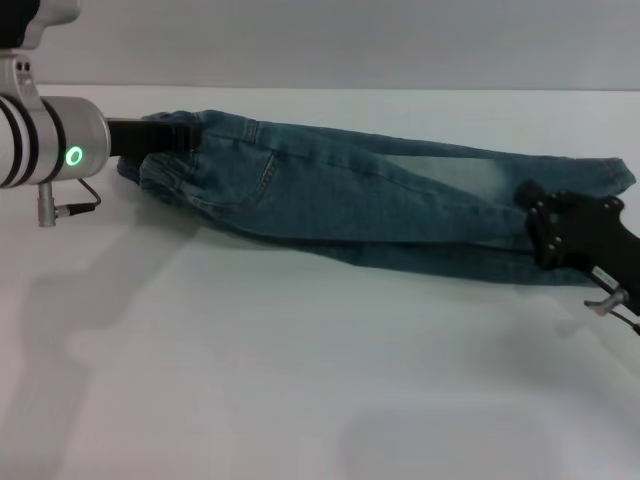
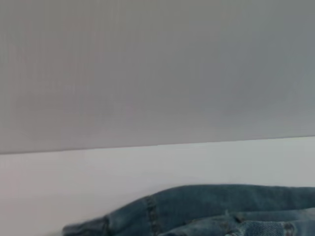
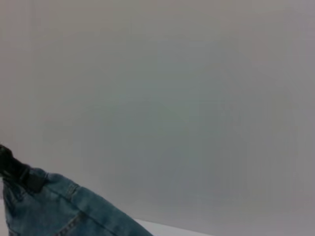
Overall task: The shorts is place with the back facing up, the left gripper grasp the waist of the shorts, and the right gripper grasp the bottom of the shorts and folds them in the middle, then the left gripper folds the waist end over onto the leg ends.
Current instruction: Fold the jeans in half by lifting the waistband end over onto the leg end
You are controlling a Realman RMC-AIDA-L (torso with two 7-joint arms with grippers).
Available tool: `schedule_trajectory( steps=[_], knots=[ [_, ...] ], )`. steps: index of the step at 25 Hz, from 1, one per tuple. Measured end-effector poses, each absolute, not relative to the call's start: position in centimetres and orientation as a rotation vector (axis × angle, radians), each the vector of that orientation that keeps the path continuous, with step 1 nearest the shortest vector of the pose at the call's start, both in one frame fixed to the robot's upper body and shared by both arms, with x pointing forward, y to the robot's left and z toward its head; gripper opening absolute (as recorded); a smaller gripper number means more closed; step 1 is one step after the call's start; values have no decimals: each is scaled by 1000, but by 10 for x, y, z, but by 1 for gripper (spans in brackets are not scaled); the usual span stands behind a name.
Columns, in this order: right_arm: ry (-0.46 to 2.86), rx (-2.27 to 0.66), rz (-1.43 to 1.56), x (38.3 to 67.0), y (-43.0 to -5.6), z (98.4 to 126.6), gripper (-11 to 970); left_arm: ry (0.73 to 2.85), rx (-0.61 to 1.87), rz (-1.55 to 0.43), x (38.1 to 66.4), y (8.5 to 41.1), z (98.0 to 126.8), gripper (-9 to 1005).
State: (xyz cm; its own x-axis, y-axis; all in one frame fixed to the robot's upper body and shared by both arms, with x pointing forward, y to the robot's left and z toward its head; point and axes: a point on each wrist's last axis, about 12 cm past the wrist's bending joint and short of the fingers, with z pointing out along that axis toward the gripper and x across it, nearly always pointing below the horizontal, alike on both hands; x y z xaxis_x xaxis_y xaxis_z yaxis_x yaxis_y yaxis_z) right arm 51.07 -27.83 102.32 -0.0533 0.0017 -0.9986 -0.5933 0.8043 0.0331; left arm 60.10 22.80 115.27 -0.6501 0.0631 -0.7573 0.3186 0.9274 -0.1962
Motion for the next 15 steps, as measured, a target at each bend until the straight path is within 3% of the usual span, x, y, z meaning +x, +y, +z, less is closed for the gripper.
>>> schedule_trajectory(
  steps=[15],
  knots=[
    [1555,-444,484,532,-270,1030,-1,2205,338,-389,592,214,1181,58]
  ],
)
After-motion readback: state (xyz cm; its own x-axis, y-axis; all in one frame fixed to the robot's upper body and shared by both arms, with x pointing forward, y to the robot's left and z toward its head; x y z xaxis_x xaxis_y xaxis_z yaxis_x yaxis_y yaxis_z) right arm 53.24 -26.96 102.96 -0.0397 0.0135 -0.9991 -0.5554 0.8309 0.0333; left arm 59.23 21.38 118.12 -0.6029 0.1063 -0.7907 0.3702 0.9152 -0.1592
